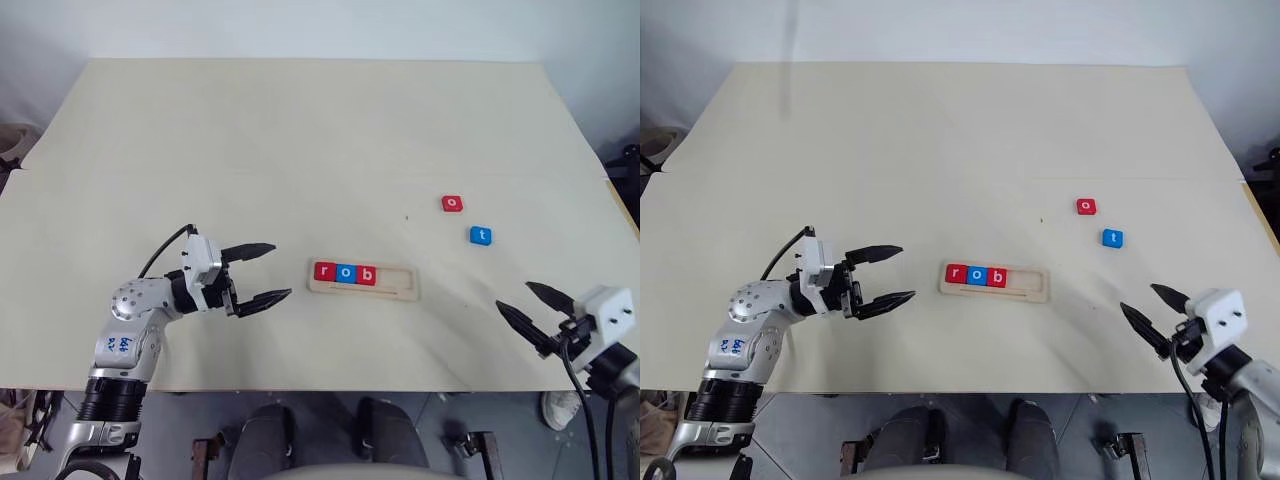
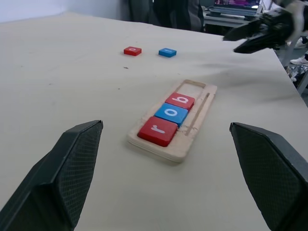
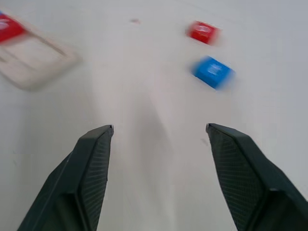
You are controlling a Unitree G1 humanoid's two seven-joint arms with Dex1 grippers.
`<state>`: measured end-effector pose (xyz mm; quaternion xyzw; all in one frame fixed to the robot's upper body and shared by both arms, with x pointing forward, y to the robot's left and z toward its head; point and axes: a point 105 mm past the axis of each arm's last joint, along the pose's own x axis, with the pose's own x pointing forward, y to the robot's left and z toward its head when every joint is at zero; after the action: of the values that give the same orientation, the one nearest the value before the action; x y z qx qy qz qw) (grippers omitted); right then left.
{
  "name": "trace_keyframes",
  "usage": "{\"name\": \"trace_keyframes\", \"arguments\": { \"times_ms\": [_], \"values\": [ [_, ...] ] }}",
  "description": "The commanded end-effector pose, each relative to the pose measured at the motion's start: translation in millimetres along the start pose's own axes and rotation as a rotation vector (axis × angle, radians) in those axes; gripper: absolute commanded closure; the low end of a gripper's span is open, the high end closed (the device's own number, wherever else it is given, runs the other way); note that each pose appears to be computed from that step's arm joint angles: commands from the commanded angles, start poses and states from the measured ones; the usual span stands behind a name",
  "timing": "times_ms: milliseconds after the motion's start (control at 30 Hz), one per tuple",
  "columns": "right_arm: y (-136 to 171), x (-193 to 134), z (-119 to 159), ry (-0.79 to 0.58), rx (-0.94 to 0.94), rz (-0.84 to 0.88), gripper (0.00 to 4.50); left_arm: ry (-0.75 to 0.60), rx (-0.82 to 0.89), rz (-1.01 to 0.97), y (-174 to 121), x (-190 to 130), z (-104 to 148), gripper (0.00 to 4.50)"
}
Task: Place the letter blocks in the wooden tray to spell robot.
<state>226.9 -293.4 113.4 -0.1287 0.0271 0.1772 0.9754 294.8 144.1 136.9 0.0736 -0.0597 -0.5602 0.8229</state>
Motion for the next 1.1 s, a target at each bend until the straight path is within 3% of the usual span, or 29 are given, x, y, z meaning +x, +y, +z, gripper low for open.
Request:
{"name": "trace_keyframes", "arguments": {
  "times_ms": [33,233,333,500,733,1100],
  "values": [
    [-0.8,-6.8,11.6,-0.067,-0.066,-0.052,1.23,-0.020,0.042,-0.032,0.9,4.6,8.4,0.00],
    [-1.3,15.7,27.2,-0.109,-0.024,-0.009,1.23,-0.021,0.057,-0.054,0.5,7.3,11.7,0.00],
    [-9.3,35.9,34.6,-0.056,0.064,0.003,1.23,-0.022,0.064,-0.059,-1.2,8.0,13.0,0.00],
    [-20.5,81.3,54.1,0.037,0.114,0.011,0.03,-0.026,0.072,-0.064,-6.2,10.0,13.6,0.00],
    [-37.5,127.2,52.3,0.183,0.144,-0.096,0.03,-0.032,0.076,-0.061,-16.2,12.8,12.2,0.00],
    [-30.7,139.3,56.7,0.187,0.136,-0.072,0.03,-0.033,0.085,-0.025,-17.4,9.2,13.3,0.00]
  ]
}}
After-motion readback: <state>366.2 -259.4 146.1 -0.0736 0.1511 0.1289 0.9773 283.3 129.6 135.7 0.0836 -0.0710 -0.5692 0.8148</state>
